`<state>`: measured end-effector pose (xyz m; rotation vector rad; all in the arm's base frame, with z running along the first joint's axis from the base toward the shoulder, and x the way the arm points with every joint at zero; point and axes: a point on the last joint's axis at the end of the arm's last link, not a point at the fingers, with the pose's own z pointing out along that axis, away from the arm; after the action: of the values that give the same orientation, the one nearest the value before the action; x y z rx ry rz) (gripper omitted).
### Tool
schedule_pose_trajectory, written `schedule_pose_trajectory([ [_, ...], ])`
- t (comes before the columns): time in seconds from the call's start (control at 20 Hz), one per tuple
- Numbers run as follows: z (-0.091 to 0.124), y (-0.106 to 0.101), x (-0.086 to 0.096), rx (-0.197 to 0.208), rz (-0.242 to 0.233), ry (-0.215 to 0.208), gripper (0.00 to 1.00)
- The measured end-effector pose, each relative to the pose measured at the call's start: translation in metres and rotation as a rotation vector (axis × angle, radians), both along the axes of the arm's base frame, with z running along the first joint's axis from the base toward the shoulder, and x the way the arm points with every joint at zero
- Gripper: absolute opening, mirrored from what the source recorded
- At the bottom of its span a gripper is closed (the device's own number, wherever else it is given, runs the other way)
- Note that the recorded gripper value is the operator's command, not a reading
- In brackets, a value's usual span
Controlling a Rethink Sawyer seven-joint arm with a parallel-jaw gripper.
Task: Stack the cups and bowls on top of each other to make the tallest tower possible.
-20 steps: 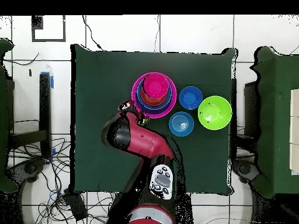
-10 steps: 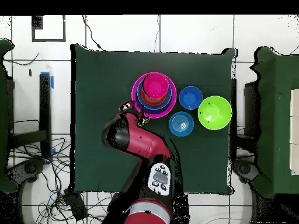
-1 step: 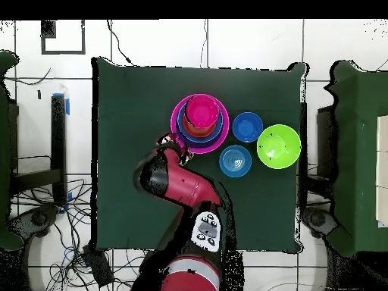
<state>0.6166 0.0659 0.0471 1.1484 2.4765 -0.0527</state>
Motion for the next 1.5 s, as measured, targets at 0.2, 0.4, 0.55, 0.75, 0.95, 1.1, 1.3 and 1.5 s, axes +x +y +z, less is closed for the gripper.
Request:
schedule_pose_trajectory([
  [0.2, -0.002, 0.0, -0.006, 0.001, -0.004, 0.012, 1.0],
  [0.4, -0.004, 0.002, -0.014, 0.006, -0.014, 0.025, 1.0],
  [0.55, -0.003, 0.01, -0.018, 0.013, -0.023, 0.031, 1.0],
  [0.75, 0.001, 0.022, -0.021, 0.018, -0.027, 0.029, 1.0],
  [0.95, 0.005, 0.045, -0.022, 0.027, -0.027, 0.022, 1.0],
  [1.1, 0.006, 0.056, -0.022, 0.035, -0.034, 0.018, 1.0],
  [1.3, 0.007, 0.065, -0.022, 0.048, -0.058, 0.012, 1.0],
  [1.5, 0.008, 0.068, -0.022, 0.06, -0.101, 0.003, 1.0],
])
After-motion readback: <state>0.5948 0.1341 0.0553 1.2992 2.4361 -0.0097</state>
